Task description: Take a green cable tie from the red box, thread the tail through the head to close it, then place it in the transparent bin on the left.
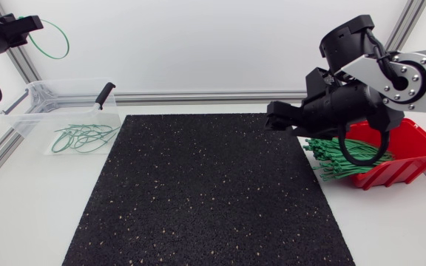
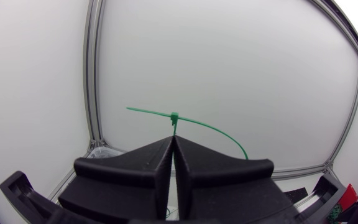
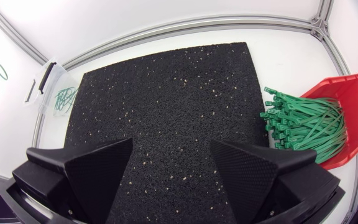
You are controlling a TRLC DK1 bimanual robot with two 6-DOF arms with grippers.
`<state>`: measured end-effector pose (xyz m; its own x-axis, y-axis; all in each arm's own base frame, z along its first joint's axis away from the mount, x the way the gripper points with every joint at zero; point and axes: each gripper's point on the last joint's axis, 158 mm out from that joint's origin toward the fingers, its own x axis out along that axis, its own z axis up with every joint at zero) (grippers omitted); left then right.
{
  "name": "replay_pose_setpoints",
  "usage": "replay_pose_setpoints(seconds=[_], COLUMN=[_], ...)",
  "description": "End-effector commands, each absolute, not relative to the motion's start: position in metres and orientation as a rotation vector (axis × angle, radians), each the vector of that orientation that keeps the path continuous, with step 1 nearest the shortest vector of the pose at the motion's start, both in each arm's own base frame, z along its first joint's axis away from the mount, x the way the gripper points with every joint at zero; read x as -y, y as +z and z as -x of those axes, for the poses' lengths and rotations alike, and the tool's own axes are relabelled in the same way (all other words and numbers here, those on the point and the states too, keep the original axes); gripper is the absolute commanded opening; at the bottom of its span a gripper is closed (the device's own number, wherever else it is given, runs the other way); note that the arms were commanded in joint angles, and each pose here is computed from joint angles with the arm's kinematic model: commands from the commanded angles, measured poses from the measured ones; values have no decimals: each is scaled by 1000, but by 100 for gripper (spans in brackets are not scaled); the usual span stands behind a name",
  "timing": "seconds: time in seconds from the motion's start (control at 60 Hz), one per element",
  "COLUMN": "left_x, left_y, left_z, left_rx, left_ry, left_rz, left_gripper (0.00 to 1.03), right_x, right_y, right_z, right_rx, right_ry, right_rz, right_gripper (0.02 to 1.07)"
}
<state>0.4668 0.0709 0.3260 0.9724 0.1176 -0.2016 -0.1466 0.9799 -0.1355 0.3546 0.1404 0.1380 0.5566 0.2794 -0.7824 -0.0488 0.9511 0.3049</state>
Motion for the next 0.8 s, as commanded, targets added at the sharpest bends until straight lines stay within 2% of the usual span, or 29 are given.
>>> replay_pose_setpoints(seconds=[0.0,0.267,0.4,0.467,0.517,0.6,0.633,0.717,0.783], left_x=[-91,-125,-121,-120,-119,-116,-114,-113,-110], left_y=[318,236,159,133,117,110,114,136,155], left_z=[-493,-540,-537,-534,-532,-524,-522,-518,-512], left_rx=[-260,-610,-873,-957,-994,-1036,-1036,-999,-967], left_ry=[169,214,186,180,176,168,167,169,169], left_rz=[125,171,144,151,151,148,147,146,149], left_gripper=[4,4,22,23,38,76,85,99,99], right_x=[-132,-132,-131,-131,-131,-133,-133,-132,-129], right_y=[136,134,132,133,133,134,135,138,139], right_z=[-346,-330,-324,-321,-319,-317,-317,-318,-319], right_rx=[-963,-972,-981,-981,-981,-979,-973,-965,-956], right_ry=[194,202,201,202,204,206,204,203,196], right_rz=[-234,-222,-217,-217,-216,-207,-204,-202,-191], right_gripper=[100,100,100,100,100,100,100,100,102])
